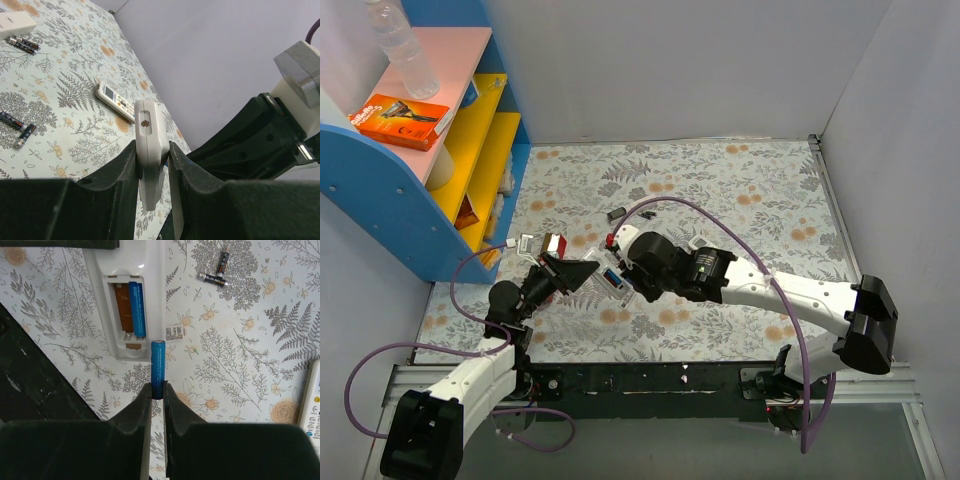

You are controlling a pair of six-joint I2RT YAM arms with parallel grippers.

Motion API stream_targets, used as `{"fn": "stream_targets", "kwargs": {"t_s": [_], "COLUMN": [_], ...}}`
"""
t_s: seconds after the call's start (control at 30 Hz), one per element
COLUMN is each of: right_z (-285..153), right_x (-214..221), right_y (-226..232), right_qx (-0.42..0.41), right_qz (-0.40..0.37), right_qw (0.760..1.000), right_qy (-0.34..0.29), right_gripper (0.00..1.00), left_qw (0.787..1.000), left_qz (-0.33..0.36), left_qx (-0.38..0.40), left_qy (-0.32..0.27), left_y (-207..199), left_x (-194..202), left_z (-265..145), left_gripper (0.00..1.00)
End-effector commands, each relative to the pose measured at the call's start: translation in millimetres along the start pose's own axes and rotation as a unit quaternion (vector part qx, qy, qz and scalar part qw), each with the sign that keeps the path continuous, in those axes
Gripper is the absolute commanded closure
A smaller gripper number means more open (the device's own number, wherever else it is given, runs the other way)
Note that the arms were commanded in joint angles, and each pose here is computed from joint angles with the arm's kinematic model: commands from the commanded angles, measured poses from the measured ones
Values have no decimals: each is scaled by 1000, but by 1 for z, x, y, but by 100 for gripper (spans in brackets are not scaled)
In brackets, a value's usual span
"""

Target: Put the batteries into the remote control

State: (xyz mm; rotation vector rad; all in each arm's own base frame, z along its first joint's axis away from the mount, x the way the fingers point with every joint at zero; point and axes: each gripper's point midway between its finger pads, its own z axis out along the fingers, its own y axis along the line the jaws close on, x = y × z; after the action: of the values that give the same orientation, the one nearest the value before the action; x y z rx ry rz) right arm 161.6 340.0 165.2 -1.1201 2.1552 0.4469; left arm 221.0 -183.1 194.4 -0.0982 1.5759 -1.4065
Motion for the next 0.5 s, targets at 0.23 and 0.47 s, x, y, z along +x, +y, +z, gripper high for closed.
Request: {"fn": "stream_targets", "kwargs": {"t_s": [0.23,0.47], "right_z": [-11,0], "right_x": [-39,-36], "right_y": [24,31], "right_qx": [-34,-45], "right_qz": [-9,-12], "right_qw": [999,999], "right_qy": [-33,-5], "right_gripper": [99,99], "left_qw": [999,999], "left_qz": [-27,-37], "left_qx": [-32,-19], "left_qy": [13,14], "left_y": [26,21], "left_x": [25,26], "left_z": [-15,-16], "left_gripper": [100,100]}}
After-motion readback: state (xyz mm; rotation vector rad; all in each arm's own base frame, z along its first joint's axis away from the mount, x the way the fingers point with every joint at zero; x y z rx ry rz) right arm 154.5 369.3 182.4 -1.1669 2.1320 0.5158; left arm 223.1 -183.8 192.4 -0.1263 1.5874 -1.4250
